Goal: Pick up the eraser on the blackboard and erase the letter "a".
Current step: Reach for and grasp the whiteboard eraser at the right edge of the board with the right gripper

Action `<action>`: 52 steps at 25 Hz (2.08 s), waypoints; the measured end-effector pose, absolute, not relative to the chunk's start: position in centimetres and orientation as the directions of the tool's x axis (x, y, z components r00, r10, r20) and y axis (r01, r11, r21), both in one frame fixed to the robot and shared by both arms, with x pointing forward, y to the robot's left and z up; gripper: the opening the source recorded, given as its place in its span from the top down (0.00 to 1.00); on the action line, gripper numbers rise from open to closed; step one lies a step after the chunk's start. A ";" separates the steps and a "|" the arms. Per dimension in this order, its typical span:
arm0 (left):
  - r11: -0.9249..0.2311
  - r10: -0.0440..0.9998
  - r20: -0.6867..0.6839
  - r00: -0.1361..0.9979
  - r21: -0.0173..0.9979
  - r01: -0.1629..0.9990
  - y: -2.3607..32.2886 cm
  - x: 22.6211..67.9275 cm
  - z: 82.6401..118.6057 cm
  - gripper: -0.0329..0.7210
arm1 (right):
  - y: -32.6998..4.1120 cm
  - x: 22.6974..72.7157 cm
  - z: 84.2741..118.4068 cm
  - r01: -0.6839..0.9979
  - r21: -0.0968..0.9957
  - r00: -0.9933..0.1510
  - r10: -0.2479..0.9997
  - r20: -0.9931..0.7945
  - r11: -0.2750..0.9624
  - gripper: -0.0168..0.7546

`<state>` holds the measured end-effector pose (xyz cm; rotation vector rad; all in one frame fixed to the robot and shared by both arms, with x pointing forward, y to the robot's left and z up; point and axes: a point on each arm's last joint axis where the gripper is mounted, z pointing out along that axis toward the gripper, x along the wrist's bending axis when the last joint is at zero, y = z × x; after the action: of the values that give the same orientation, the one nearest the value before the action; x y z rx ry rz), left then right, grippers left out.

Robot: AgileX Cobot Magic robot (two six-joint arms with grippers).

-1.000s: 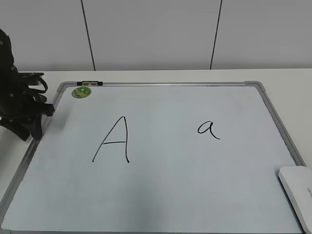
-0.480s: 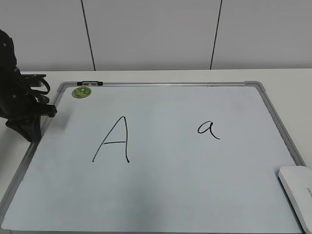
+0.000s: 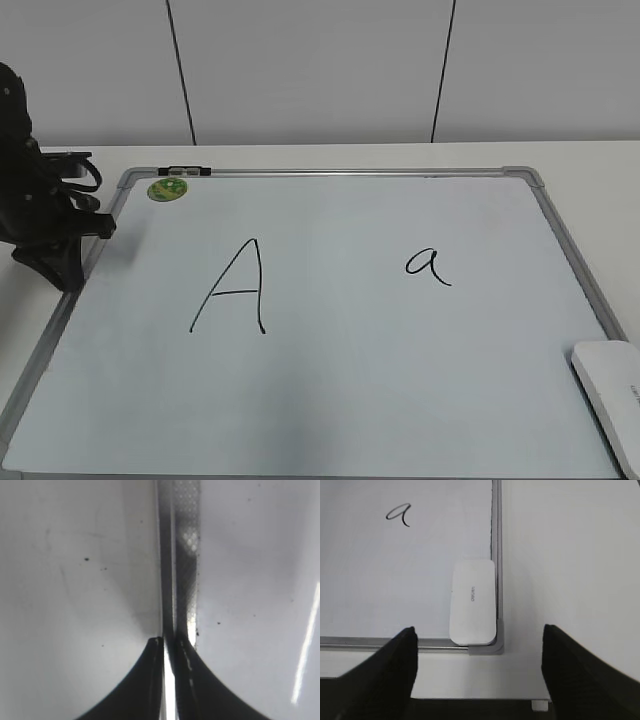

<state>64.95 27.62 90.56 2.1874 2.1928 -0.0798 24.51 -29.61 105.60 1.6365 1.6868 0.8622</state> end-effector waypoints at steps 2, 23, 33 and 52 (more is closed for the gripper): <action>0.002 0.998 -0.067 -0.003 -0.006 1.000 27.6 65.0 90.6 0.92 | -29.7 26.5 106.6 0.661 0.750 -0.027 1.000 -0.005 0.021 0.24; 0.010 0.997 -0.077 -0.011 -0.007 1.000 27.5 65.0 90.6 0.91 | -28.6 40.1 100.9 0.976 0.207 -0.078 0.995 0.058 0.065 0.15; 0.014 0.996 -0.084 -0.015 -0.007 1.000 27.5 65.0 90.6 0.90 | -28.3 43.7 97.9 0.976 0.213 -0.062 0.996 0.071 0.046 0.12; 0.015 0.996 -0.085 -0.016 -0.007 1.000 27.5 65.0 90.6 0.88 | -28.3 46.4 93.4 0.989 0.144 -0.045 0.997 0.063 0.036 0.12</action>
<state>64.98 27.45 90.61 2.1639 2.1977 -0.1002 46.44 -28.31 93.37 2.1323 2.2208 0.2277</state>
